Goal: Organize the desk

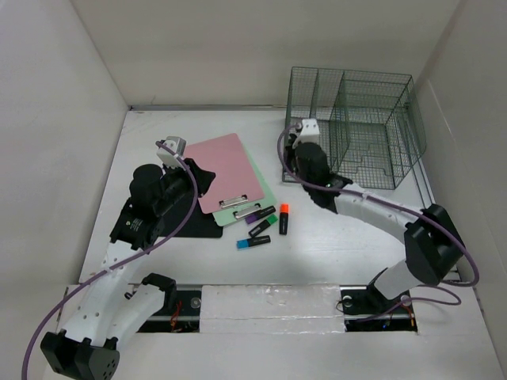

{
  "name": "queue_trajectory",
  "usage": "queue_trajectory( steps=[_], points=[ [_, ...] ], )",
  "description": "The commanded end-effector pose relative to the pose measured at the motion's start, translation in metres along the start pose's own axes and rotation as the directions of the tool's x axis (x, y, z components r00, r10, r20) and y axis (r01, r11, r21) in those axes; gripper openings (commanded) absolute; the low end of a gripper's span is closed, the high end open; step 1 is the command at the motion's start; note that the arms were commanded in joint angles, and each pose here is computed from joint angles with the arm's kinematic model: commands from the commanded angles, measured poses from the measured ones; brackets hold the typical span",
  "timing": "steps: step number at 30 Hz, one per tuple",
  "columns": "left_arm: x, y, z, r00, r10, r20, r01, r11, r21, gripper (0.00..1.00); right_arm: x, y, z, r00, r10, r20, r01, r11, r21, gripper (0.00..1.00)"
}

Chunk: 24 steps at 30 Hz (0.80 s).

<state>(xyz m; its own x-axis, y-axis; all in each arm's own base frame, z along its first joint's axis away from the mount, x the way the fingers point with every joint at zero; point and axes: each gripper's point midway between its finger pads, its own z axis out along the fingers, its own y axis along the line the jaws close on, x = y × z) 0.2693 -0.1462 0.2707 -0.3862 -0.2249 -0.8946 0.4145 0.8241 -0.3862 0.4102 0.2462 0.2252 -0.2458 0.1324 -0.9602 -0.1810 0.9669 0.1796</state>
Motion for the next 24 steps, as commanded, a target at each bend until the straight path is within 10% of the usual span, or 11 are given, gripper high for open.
queue_trajectory(
  steps=[1, 7, 20, 24],
  points=[
    [-0.018, -0.012, -0.004, 0.998, 0.025, 0.054, -0.028, 0.999, 0.043, 0.24, 0.051, 0.021, -0.029, 0.993, 0.000, -0.121, -0.001, 1.000, -0.014, 0.19],
    [-0.019, -0.011, -0.005, 0.998, 0.028, 0.061, -0.030, 0.999, 0.036, 0.24, 0.128, -0.001, -0.058, 0.946, -0.070, -0.316, 0.099, 0.992, 0.077, 0.53],
    [-0.018, -0.012, -0.004, 0.998, 0.027, 0.056, -0.029, 0.999, 0.042, 0.24, 0.206, -0.010, -0.049, 0.881, -0.032, -0.472, 0.112, 0.983, 0.142, 0.55],
    [-0.018, -0.012, -0.006, 0.998, 0.028, 0.061, -0.031, 0.999, 0.041, 0.24, 0.223, -0.011, -0.049, 0.862, -0.025, -0.507, 0.114, 0.983, 0.145, 0.37]
  ],
)
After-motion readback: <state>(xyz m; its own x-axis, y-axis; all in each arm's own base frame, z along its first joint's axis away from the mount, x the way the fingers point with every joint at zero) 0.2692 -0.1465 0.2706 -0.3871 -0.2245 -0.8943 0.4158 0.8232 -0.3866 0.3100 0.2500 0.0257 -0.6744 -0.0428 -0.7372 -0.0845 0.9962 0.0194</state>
